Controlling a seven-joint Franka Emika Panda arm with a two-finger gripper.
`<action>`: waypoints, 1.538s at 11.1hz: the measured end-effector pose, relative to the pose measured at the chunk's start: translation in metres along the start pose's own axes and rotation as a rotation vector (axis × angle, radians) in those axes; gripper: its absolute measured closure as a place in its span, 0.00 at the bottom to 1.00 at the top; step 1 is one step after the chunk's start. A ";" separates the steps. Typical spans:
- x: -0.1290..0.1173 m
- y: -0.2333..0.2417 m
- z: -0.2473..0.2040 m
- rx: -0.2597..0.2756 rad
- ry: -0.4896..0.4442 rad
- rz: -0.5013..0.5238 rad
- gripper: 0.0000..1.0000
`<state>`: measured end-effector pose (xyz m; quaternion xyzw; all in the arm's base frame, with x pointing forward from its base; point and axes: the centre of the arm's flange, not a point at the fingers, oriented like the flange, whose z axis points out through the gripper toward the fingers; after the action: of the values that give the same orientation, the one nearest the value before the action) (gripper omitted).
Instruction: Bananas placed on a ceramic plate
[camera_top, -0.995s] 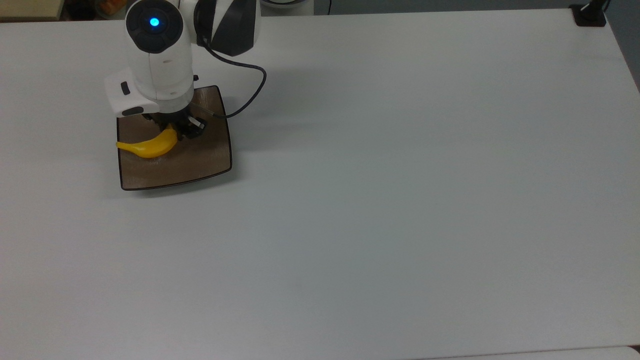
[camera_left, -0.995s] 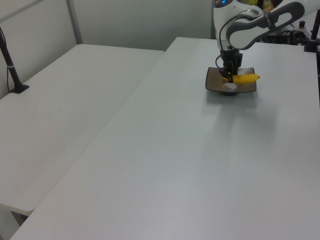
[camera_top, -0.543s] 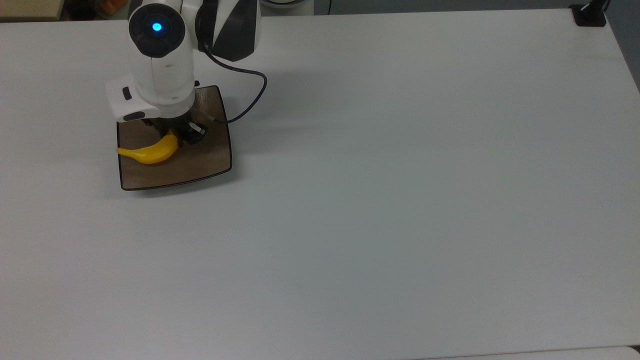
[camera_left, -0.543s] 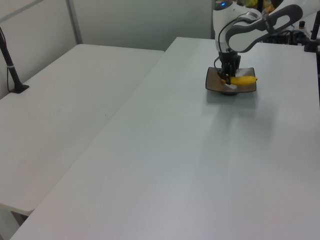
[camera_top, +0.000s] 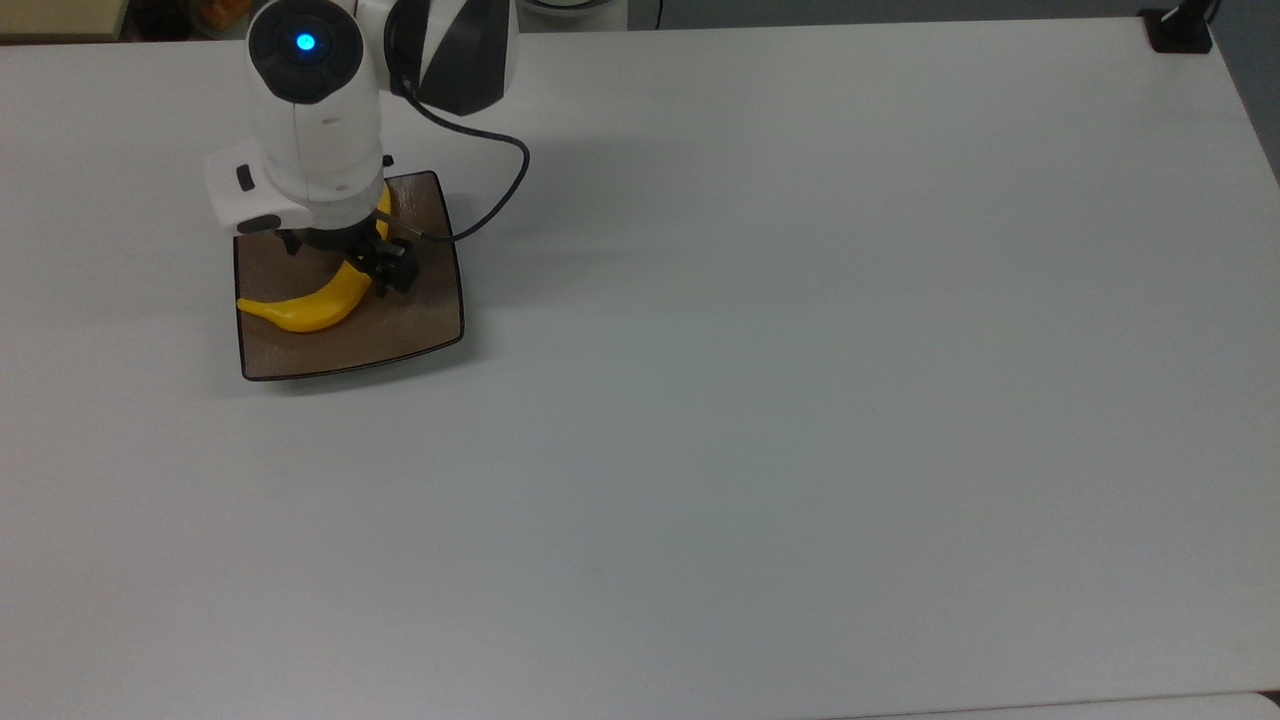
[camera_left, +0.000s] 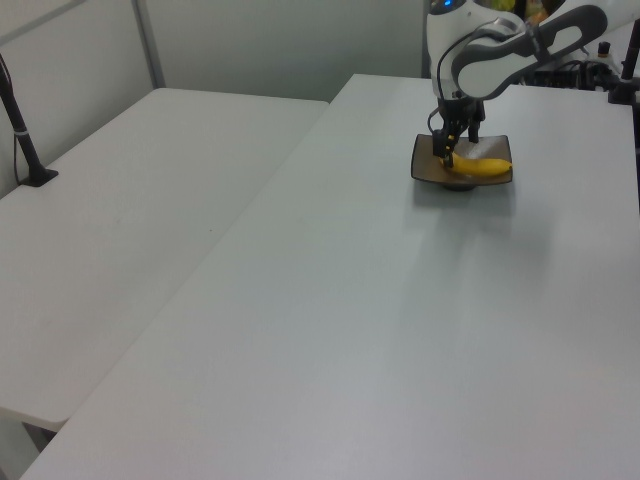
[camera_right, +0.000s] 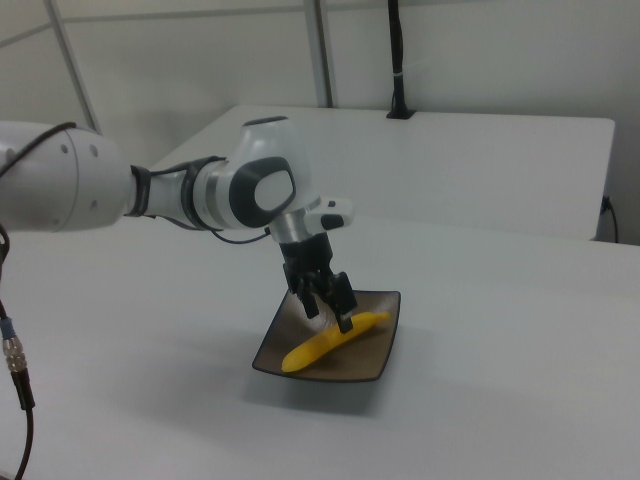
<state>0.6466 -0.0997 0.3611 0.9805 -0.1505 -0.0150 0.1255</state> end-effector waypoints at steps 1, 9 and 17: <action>-0.003 0.003 -0.018 -0.001 -0.004 0.004 0.00; -0.115 -0.004 -0.234 0.168 -0.092 -0.033 0.00; -0.121 -0.036 -0.293 0.340 0.057 -0.271 0.00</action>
<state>0.5614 0.0407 0.6346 0.9988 -0.0142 0.0215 -0.0406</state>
